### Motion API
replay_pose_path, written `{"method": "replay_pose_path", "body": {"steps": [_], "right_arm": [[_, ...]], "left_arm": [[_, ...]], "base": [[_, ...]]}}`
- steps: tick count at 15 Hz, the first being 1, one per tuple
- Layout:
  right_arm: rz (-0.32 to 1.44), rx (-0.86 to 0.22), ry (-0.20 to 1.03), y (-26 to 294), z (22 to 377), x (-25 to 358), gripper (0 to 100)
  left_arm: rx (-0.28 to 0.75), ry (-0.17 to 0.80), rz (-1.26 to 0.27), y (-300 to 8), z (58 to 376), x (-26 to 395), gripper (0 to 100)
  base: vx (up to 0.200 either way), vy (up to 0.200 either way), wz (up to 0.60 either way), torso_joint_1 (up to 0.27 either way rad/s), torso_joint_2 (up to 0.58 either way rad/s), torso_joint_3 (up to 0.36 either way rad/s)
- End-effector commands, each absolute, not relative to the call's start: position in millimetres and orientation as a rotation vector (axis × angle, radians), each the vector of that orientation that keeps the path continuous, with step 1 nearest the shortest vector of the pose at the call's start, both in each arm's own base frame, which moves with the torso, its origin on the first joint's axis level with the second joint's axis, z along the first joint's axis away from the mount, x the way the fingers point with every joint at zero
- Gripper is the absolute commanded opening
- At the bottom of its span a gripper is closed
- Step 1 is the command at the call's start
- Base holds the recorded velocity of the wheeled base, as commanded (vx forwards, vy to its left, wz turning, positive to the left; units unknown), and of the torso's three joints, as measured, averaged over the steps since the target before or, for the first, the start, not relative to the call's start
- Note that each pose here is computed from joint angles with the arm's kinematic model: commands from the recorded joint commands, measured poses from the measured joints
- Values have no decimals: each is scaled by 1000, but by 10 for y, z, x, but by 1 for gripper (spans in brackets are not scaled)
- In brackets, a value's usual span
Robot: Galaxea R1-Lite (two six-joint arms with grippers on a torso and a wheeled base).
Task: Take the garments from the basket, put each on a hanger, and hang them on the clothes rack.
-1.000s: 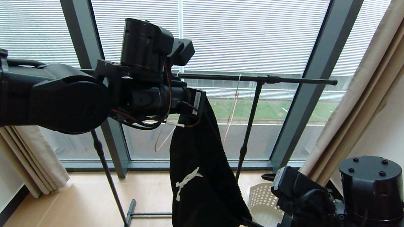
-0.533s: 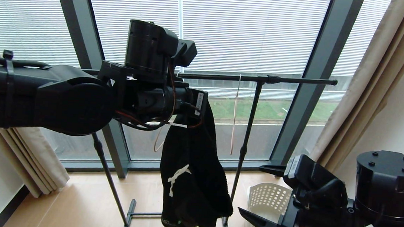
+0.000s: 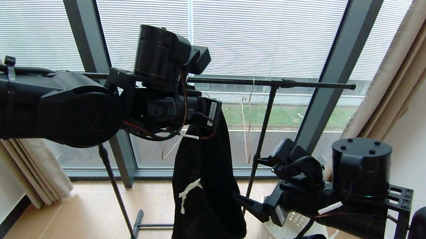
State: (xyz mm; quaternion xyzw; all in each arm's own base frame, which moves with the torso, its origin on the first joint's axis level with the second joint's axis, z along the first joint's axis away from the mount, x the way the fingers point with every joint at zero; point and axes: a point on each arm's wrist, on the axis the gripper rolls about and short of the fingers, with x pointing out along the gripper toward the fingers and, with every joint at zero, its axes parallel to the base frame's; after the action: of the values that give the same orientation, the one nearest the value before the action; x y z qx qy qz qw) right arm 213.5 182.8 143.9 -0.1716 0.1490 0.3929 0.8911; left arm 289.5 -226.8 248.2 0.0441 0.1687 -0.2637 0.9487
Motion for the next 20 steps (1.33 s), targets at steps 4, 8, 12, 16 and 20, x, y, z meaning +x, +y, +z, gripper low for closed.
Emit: {"method": "replay_pose_path", "body": {"steps": [4, 8, 12, 16, 20], "right_arm": [[773, -358, 411, 1856, 1161, 2353, 100], [735, -324, 438, 1806, 1090, 2425, 0], [698, -247, 468, 1725, 1047, 2459, 0], [623, -187, 368, 1584, 1190, 2637, 0], [577, -144, 333, 1509, 1318, 2719, 0]], "left_arm": [[86, 328, -554, -2285, 2540, 2819, 0], [92, 341, -556, -2291, 2500, 2808, 0], [95, 358, -553, -2255, 2461, 2781, 0], [110, 410, -553, -2198, 2320, 2710, 0], [203, 489, -561, -2071, 2067, 2548, 0]], "base": [[0, 0, 0, 0, 0, 0], [0, 0, 0, 0, 0, 0], [0, 0, 0, 0, 0, 0], [0, 0, 0, 0, 0, 0], [0, 0, 0, 0, 0, 0]]}}
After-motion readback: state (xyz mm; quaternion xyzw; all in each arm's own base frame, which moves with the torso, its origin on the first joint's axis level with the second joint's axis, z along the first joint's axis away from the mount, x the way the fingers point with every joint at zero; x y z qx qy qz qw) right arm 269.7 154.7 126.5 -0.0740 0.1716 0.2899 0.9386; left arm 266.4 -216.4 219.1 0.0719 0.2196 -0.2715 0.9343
